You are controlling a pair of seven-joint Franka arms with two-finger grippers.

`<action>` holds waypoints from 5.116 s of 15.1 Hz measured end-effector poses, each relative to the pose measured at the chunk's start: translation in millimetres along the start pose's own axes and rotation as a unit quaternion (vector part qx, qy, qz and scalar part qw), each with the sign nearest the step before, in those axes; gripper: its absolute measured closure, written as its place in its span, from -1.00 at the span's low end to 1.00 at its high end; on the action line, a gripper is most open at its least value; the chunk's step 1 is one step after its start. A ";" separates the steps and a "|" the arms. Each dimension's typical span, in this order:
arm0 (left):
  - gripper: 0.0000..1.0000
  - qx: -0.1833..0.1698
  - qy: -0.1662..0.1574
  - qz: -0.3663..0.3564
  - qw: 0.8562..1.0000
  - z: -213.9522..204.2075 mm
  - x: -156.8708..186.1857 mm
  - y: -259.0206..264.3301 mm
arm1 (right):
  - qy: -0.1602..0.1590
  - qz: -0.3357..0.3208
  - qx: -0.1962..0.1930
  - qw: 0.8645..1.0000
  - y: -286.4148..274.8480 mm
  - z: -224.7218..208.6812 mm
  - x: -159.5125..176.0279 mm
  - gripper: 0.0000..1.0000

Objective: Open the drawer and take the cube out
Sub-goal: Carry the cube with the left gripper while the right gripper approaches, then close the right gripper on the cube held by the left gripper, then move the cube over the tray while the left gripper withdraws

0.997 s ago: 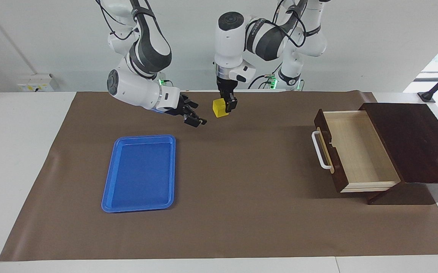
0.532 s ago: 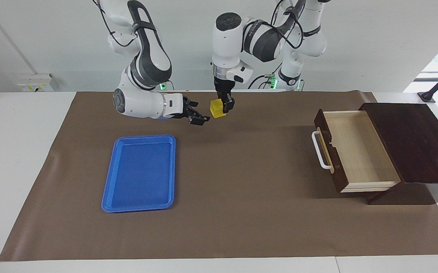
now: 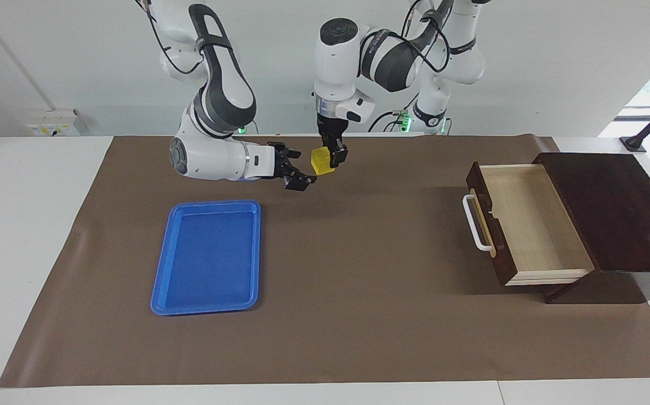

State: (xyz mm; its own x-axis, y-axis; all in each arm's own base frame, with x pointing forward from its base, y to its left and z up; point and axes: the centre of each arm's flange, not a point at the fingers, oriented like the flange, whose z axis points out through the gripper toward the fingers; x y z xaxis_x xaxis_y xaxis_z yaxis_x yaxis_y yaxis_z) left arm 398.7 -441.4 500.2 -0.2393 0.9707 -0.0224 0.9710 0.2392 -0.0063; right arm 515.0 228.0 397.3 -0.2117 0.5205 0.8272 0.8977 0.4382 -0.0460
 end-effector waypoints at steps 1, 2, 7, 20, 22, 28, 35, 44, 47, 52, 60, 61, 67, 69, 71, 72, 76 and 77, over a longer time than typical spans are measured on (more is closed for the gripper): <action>-0.10 0.000 0.000 0.000 1.000 0.0 -0.2 -0.3 | 0.000 -0.002 0.003 1.000 0.1 3.7 2.2 -1.00; -0.10 0.000 0.000 0.000 1.000 0.0 -0.3 -0.6 | 0.001 -0.003 0.006 1.000 0.3 7.4 4.5 -1.00; -0.10 0.000 0.000 -0.003 1.000 0.4 -0.9 -1.3 | 0.020 0.023 0.014 0.999 -2.4 12.6 5.8 -1.00; -0.10 0.002 0.002 -0.007 1.000 1.4 -5.7 -11.0 | 0.022 0.041 0.014 0.999 -16.5 11.4 4.5 -1.00; -0.10 0.002 0.002 -0.006 1.000 1.4 -6.4 -12.5 | 0.021 0.042 0.012 0.999 -19.2 11.2 4.9 -1.00; -0.10 0.007 0.007 -0.007 1.000 2.5 -5.2 -13.8 | 0.023 0.031 -0.004 0.999 -17.2 10.2 6.6 -0.59; -0.10 0.012 0.013 -0.009 1.000 3.2 -4.0 -15.5 | 0.020 0.025 -0.013 0.999 -14.7 10.0 7.6 -0.11; -0.65 0.006 0.014 -0.014 1.000 2.2 -0.2 -8.0 | 0.024 0.020 -0.010 0.999 -15.3 9.9 13.9 -0.11; -1.00 0.003 0.012 -0.019 1.000 -0.3 2.2 -2.5 | 0.027 0.017 -0.011 0.999 -15.5 8.9 17.5 -0.11; -1.00 -0.003 0.007 -0.006 1.000 -8.6 17.4 19.9 | 0.028 0.024 -0.033 0.999 -10.8 -2.2 15.5 -0.11; -1.00 -0.035 0.021 0.084 0.996 15.4 151.3 177.3 | -0.011 0.063 -0.029 0.998 -37.1 -63.4 -47.4 -0.11; -1.00 -0.047 0.028 0.097 0.994 26.1 161.0 185.6 | -0.017 0.071 -0.036 0.997 -41.4 -75.7 -57.9 -0.11; -1.00 -0.079 0.039 0.151 0.985 70.9 229.4 231.9 | -0.048 0.124 -0.103 0.986 -71.8 -149.1 -122.1 -0.11; -1.00 -0.086 0.044 0.164 0.982 71.7 251.5 244.6 | -0.055 0.134 -0.125 0.982 -78.9 -161.8 -137.2 -0.11; -1.00 -0.091 0.051 0.176 0.979 70.8 268.6 254.0 | -0.060 0.135 -0.136 0.980 -84.7 -166.0 -150.0 -0.11; -1.00 -0.095 0.052 0.180 0.978 69.4 277.9 259.5 | -0.063 0.133 -0.140 0.979 -87.3 -165.8 -160.8 -0.11; -1.00 -0.104 0.055 0.193 0.974 67.3 298.5 270.3 | -0.075 0.123 -0.159 0.977 -90.8 -157.0 -225.9 -0.11; -1.00 -0.107 0.054 0.196 0.973 66.7 300.5 271.6 | -0.075 0.124 -0.164 0.976 -90.7 -154.9 -239.1 -0.11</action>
State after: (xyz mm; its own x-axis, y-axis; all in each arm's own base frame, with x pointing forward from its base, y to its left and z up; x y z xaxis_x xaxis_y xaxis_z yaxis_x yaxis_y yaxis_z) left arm 590.5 -86.2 425.1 0.1406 0.9822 0.1244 0.9682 -0.1627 0.1902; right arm 544.1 -49.7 290.4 -0.0049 0.6924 0.7215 0.9987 0.0397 -0.0313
